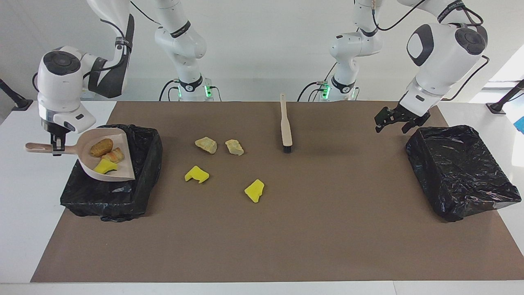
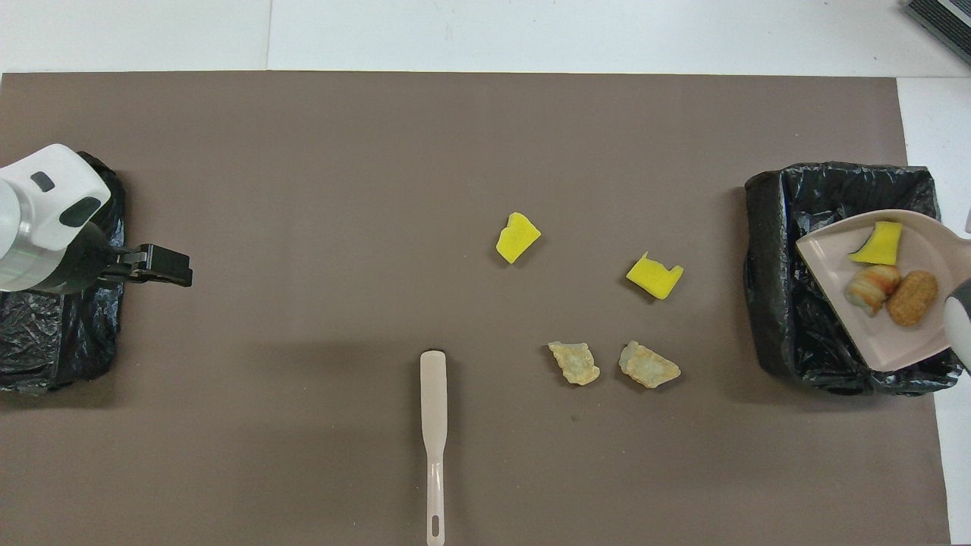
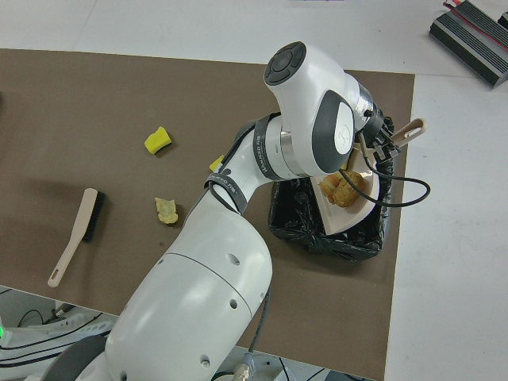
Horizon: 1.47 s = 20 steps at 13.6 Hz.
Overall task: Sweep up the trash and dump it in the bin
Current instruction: 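Tilt the dustpan to dump trash into the bag with the right gripper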
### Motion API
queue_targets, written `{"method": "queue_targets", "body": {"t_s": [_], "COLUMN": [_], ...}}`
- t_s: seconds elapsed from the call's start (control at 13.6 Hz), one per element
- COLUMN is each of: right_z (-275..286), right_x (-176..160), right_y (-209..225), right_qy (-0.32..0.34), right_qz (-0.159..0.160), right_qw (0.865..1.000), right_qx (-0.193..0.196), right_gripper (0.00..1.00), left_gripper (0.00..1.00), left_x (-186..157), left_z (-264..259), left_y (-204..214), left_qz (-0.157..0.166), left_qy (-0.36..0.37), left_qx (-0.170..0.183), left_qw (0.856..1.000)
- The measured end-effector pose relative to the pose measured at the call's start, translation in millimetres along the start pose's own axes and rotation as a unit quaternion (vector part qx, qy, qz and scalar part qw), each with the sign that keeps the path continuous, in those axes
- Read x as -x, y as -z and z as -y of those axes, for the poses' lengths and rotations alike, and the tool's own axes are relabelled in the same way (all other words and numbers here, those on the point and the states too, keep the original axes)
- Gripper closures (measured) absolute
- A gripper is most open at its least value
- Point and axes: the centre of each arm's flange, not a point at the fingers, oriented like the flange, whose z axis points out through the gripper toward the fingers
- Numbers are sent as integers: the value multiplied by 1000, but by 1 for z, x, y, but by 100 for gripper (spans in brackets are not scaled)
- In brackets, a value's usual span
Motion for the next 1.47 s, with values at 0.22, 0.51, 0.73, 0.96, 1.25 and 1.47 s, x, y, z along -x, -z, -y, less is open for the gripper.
{"method": "queue_targets", "body": {"t_s": [0.22,0.51,0.73,0.96,1.25,1.47], "right_z": [-12,-9,2,10,8,2], "right_x": [-11,-22,-13,-5,-4,-17], "right_y": [36,75,66,59,68,81], "right_qy": [-14,-28,-24,-22,-5,-4], "right_qz": [25,52,75,88,122,152], "right_qw": [999,998,996,995,991,987], "right_qx": [-18,-36,-41,-48,-51,-47], "right_gripper": [69,69,69,69,69,69], "left_gripper": [0,0,0,0,0,0], "left_x": [-1,11,20,17,9,6], "left_z": [20,44,40,48,36,34], "left_y": [14,70,109,119,111,111], "left_qz": [-14,-51,-58,-63,-56,-59], "left_qy": [16,32,25,32,21,-6], "left_qx": [-6,-6,-5,-5,-9,-22], "left_qw": [1000,998,998,998,998,998]}}
